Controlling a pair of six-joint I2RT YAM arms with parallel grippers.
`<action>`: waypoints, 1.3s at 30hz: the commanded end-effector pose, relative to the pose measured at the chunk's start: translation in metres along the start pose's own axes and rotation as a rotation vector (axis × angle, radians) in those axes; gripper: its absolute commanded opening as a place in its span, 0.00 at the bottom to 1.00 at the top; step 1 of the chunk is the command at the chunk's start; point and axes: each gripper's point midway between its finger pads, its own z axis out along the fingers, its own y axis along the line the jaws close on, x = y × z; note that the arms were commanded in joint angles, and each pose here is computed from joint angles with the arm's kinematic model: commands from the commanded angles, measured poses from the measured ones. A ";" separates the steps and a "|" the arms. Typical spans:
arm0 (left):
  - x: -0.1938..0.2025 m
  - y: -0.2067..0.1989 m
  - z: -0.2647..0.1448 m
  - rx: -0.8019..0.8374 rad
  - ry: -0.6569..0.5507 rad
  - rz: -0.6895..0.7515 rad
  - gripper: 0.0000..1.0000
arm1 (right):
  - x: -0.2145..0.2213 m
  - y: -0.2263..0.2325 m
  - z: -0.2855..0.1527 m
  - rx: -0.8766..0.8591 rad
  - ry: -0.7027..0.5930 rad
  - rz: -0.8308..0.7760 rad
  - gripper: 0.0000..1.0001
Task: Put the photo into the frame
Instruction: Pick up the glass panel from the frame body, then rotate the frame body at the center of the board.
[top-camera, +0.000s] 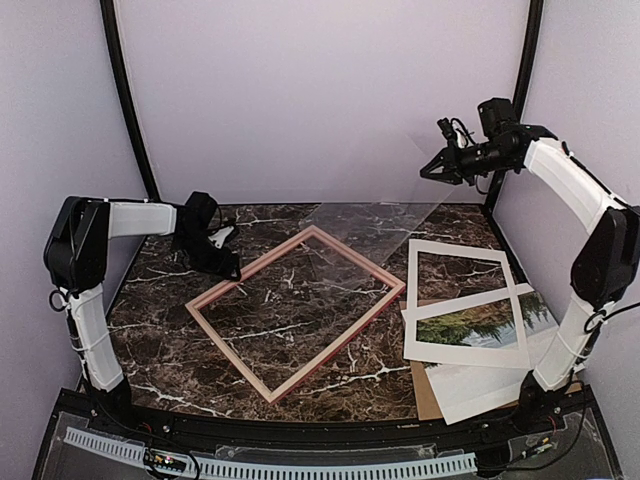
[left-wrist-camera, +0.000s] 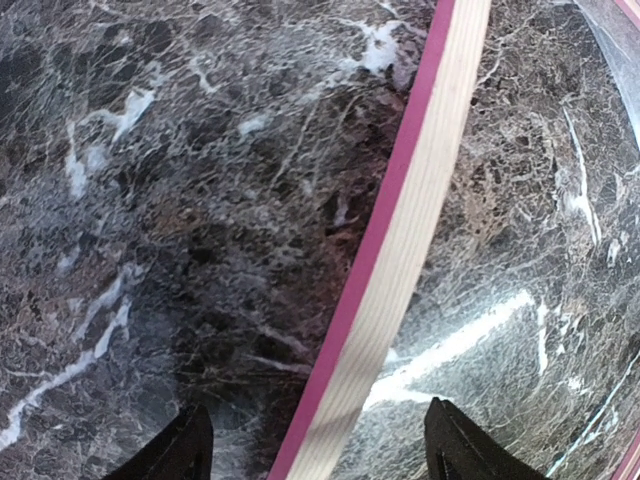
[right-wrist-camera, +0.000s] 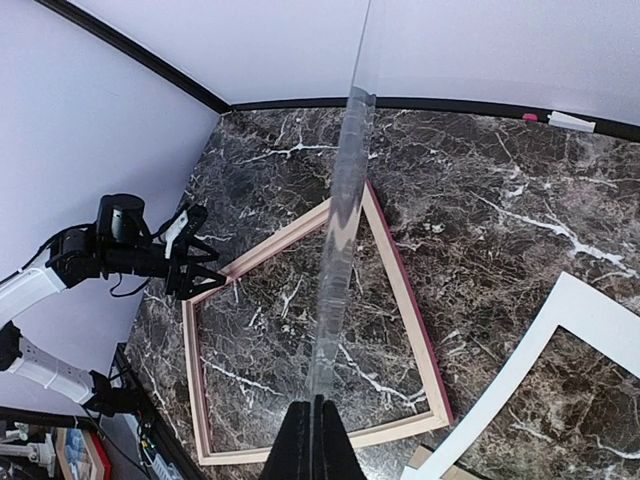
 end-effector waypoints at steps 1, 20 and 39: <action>-0.014 -0.013 -0.001 -0.012 -0.030 0.079 0.72 | -0.005 0.017 -0.008 -0.053 -0.041 -0.044 0.00; 0.059 0.005 0.015 -0.144 0.110 -0.195 0.40 | -0.004 0.030 -0.022 -0.061 -0.052 -0.065 0.00; 0.120 -0.032 -0.022 0.003 -0.003 -0.495 0.42 | -0.001 0.047 -0.003 -0.091 0.020 -0.104 0.00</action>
